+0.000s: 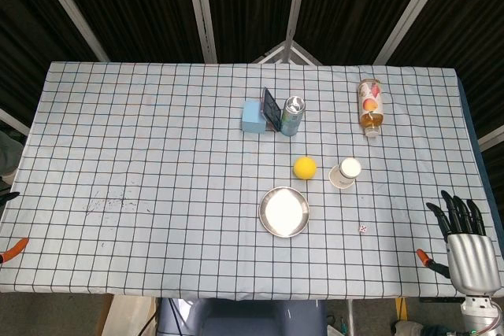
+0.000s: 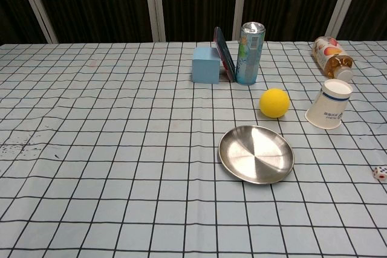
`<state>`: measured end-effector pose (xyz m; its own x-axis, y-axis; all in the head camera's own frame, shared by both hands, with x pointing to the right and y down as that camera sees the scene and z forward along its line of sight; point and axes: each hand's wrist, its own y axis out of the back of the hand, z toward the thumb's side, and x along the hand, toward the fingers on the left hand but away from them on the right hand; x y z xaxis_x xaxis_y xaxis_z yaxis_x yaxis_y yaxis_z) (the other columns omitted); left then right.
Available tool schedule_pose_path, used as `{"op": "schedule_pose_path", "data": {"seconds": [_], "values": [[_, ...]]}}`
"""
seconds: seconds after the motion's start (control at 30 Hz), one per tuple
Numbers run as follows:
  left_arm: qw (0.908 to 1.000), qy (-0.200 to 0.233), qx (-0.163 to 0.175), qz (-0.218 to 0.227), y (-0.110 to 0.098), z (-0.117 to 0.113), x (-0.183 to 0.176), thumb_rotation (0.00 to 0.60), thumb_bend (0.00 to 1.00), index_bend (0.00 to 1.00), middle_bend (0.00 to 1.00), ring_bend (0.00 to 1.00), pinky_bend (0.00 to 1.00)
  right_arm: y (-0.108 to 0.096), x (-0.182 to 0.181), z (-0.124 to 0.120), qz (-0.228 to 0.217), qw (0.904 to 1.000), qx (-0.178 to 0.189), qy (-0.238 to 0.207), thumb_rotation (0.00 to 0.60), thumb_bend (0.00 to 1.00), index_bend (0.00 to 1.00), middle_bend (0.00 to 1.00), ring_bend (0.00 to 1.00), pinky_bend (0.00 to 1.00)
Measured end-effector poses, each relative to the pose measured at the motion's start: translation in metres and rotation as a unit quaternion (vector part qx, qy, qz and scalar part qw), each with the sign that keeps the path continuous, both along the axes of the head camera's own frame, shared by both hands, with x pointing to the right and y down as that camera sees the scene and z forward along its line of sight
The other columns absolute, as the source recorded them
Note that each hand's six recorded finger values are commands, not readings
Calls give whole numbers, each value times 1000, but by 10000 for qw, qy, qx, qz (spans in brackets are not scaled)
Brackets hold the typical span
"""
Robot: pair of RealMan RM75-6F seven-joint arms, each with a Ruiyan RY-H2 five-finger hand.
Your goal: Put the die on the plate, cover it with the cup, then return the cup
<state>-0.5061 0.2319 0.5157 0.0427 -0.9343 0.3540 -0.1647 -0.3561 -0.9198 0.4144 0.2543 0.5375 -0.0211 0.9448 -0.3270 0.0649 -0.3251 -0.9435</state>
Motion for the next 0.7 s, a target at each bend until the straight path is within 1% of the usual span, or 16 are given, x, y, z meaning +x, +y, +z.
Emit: {"op": "schedule_pose_path", "data": {"seconds": [0.13,0.23,0.37,0.43,0.5,0.6,0.7], "values": [[10000,-36,-89,-9,-1,5,1,600,296,191,0,0,24,1,0,5,205,9998,-39,-51,600,93,220,81,56,0],[9999,-48,-112,31,-1,6,3,600,296,191,0,0,24,5,-4,13,298,9992,-229,-160,600,93,255,81,56,0],[9999,-80,-124,75,2,6,5,600,297,191,0,0,24,10,-14,23,395,9971,-488,-421,600,93,309,81,60,0],[9998,-90,-144,49,1,7,5,600,296,191,0,0,24,10,-17,26,462,9963,-529,-499,600,92,315,81,63,0],[9998,-98,-179,18,0,9,4,600,296,191,0,0,24,12,-19,30,627,9947,-572,-577,600,90,315,81,63,0],[9997,-96,-214,30,-1,11,6,600,297,191,0,0,24,15,-22,42,1010,9889,-744,-797,600,90,317,81,63,0],[9996,-101,-236,89,-1,12,9,600,297,191,0,0,24,18,-27,58,1289,9803,-1081,-1032,600,100,332,81,63,0]]}}
